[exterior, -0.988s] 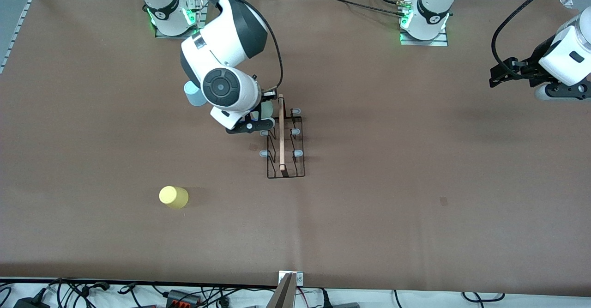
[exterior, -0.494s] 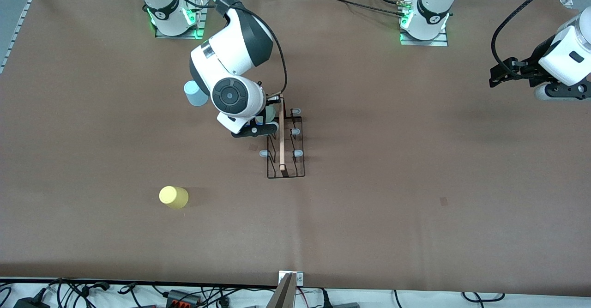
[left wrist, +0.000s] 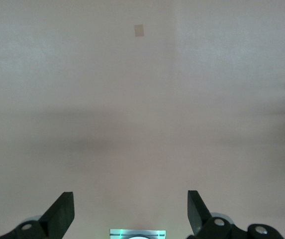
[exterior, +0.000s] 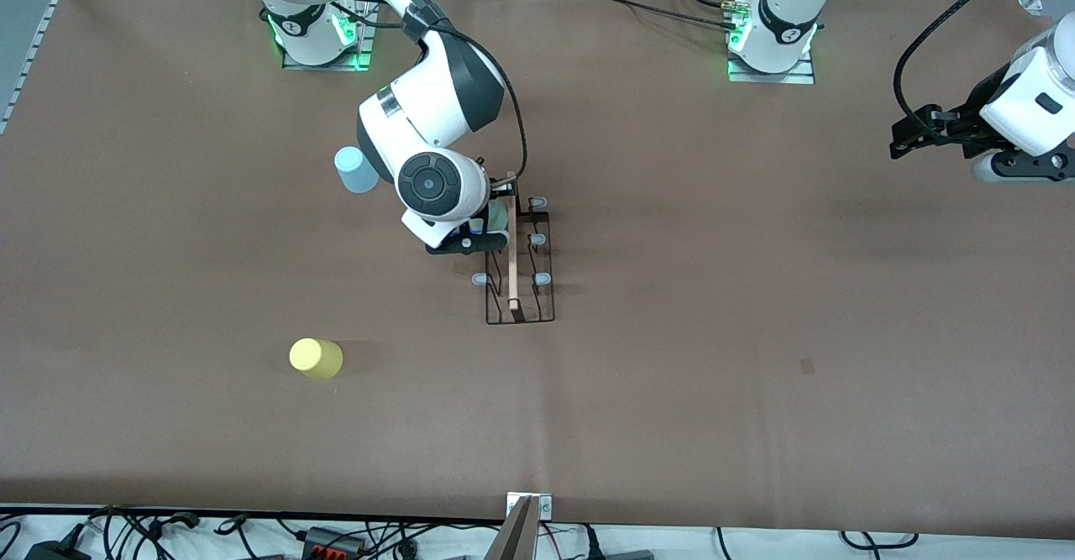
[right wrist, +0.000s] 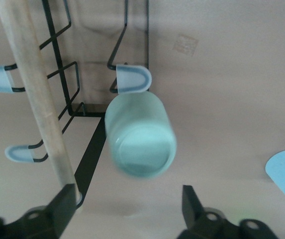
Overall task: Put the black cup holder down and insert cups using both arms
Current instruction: 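Lower the teal cup mouth-down onto a holder peg with the right gripper, then release the teal cup and move the right gripper toward the yellow cup, then grasp the yellow cup with the right gripper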
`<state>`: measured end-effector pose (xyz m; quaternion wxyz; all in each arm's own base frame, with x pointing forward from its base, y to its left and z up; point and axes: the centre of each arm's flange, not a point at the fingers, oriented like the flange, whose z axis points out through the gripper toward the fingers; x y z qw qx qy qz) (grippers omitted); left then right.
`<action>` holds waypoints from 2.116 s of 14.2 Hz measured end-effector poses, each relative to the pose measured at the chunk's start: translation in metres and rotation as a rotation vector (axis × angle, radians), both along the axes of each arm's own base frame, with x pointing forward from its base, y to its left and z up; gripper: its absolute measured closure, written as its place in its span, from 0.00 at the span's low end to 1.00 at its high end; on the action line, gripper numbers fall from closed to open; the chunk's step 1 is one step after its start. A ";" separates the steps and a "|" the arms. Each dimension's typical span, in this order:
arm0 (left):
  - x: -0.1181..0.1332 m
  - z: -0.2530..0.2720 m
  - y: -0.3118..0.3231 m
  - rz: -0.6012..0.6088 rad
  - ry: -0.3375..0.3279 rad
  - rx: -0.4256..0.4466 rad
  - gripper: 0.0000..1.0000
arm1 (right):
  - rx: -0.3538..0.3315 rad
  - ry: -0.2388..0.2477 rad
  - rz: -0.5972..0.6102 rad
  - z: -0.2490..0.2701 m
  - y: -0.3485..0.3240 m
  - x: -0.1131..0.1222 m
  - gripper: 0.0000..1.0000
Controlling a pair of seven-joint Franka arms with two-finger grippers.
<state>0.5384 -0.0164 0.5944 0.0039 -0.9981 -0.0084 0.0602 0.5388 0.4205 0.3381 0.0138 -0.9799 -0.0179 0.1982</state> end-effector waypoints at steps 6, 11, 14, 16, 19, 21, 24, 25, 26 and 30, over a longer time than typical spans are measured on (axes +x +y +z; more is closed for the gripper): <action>0.000 0.000 0.000 0.000 0.001 0.000 0.00 | -0.062 -0.169 -0.255 0.066 -0.104 0.073 0.00; 0.000 -0.001 0.000 -0.001 0.002 0.000 0.00 | -0.172 -0.436 -0.353 0.021 -0.214 0.156 0.00; 0.000 -0.001 0.000 -0.001 0.002 0.000 0.00 | -0.175 -0.494 -0.231 -0.026 -0.263 0.183 0.00; 0.000 -0.001 0.000 -0.001 0.003 0.000 0.00 | -0.145 -0.479 -0.174 -0.041 -0.295 0.192 0.00; 0.000 -0.001 0.000 0.000 0.003 0.000 0.00 | -0.051 -0.430 -0.145 -0.068 -0.316 0.194 0.00; 0.000 -0.001 0.000 0.000 0.003 0.000 0.00 | -0.047 -0.418 -0.131 -0.087 -0.315 0.193 0.00; 0.000 -0.001 0.001 0.001 0.003 0.000 0.00 | -0.050 -0.459 -0.122 -0.103 -0.311 0.197 0.00; 0.000 -0.001 0.001 0.001 0.003 0.000 0.00 | -0.051 -0.472 -0.122 -0.104 -0.311 0.199 0.00; 0.000 -0.001 0.001 0.001 0.003 0.000 0.00 | -0.051 -0.477 -0.121 -0.105 -0.311 0.199 0.00; 0.000 -0.001 0.001 0.001 0.003 0.000 0.00 | -0.049 -0.473 -0.113 -0.107 -0.309 0.198 0.18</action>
